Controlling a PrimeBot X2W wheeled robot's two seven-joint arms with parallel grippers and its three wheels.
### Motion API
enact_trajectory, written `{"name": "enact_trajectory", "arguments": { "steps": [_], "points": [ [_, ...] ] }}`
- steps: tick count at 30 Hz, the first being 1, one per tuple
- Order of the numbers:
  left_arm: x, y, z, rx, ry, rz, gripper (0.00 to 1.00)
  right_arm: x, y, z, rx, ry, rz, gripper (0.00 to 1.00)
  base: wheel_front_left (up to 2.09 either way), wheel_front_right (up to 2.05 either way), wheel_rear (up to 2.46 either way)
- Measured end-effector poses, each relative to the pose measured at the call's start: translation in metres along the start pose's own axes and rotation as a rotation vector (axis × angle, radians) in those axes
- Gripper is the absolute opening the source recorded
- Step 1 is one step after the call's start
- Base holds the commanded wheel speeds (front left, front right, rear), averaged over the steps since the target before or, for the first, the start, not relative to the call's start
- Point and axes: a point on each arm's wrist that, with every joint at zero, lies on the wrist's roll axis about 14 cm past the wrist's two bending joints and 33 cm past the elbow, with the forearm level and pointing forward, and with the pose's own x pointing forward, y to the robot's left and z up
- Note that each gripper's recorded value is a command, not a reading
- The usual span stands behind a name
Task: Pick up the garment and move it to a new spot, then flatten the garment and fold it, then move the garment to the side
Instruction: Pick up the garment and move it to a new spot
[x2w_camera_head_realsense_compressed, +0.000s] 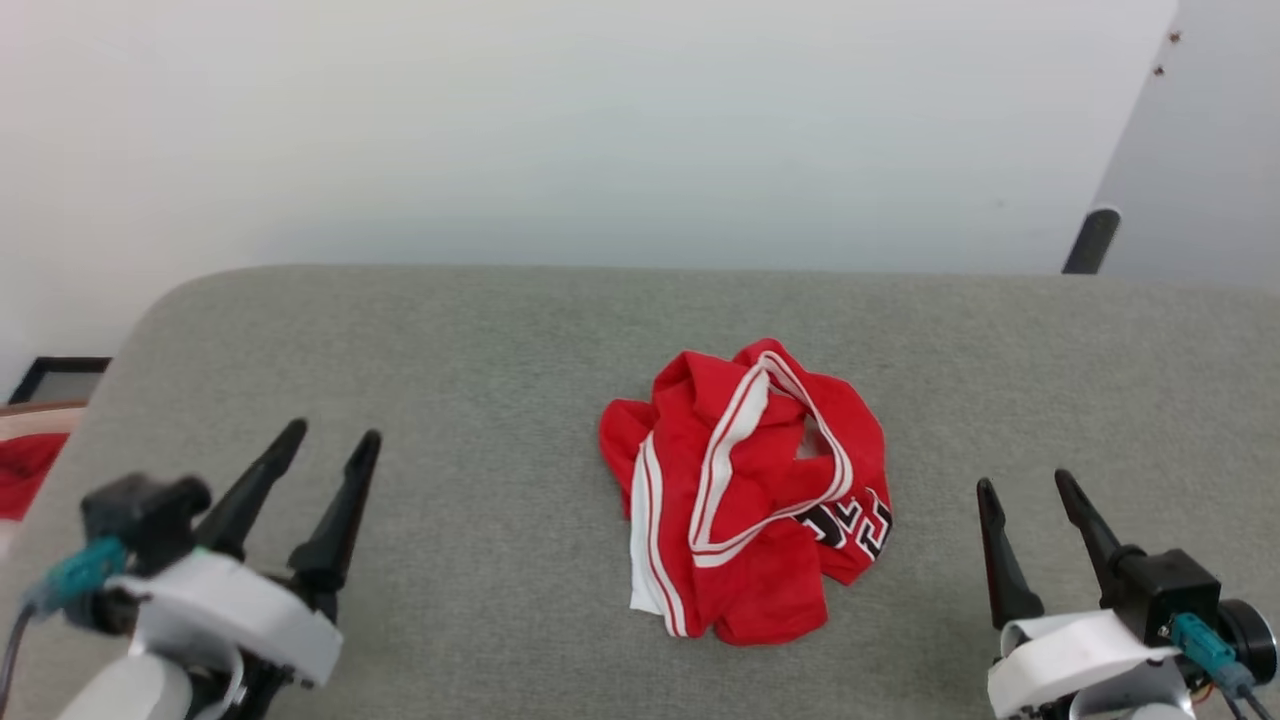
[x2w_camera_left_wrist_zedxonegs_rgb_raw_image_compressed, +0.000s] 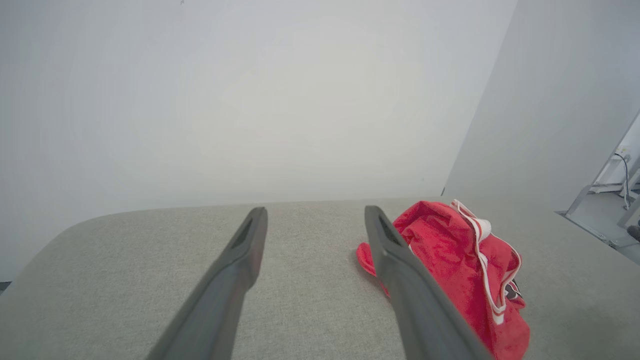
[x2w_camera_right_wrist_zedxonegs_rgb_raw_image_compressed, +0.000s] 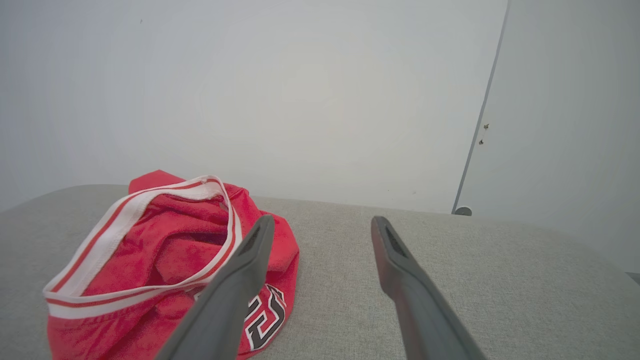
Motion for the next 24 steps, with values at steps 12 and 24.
{"name": "enact_trajectory", "arguments": {
  "steps": [12, 24],
  "points": [
    [-0.061, 0.057, -0.008, -0.001, -0.085, 0.260, 1.00, -0.008, 0.005, 0.000, -0.026, 0.001, 0.013, 1.00, 0.00, 0.00, 0.00],
    [-0.093, 0.072, -0.012, 0.065, -0.108, 0.318, 1.00, -0.020, -0.012, -0.005, -0.041, 0.018, -0.036, 1.00, 0.00, 0.00, 0.00]
  ]
}}
